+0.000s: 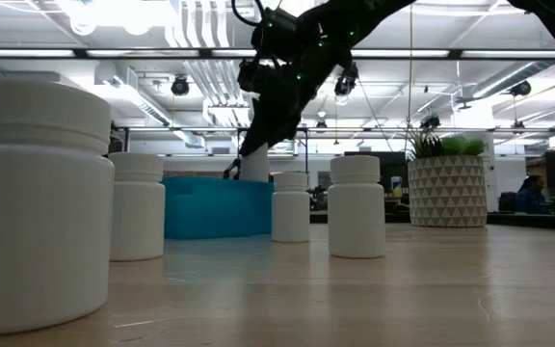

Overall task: Pick and place pill bottles into a basket
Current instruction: Put the right white pill bottle into the blue container

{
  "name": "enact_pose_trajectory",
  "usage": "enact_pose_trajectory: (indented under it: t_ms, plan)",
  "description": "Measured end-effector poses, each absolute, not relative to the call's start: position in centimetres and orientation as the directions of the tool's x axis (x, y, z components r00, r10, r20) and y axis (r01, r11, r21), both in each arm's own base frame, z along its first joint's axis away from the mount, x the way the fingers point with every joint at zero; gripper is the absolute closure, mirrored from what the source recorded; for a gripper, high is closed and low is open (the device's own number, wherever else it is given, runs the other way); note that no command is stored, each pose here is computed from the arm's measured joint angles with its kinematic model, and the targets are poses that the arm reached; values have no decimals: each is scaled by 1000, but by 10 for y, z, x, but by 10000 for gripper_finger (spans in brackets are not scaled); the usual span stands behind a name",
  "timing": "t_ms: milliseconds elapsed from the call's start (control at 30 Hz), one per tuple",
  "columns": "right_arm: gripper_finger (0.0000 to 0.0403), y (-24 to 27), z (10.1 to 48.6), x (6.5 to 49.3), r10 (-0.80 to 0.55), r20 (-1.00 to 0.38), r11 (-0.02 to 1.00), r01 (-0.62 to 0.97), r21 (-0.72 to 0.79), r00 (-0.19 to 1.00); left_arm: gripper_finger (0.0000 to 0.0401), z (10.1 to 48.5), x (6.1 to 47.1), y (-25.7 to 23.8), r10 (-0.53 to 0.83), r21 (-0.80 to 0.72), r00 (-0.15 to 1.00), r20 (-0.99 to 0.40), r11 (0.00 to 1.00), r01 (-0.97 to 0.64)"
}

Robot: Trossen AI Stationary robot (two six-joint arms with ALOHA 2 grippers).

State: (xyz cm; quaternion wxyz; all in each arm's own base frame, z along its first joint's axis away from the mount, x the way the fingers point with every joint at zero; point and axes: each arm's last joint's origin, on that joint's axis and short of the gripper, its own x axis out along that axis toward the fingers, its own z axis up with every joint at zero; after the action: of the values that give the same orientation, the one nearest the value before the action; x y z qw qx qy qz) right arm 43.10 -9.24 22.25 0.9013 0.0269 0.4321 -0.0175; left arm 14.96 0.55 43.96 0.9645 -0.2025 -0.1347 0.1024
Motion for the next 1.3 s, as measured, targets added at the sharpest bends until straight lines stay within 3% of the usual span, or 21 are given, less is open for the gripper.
enact_pose_trajectory:
  t_ms: [1300]
  plan:
    - [255,-89,181,430,15,-809,995,69,69,587,401,440,150,6,252,-418,943,219,897,-143]
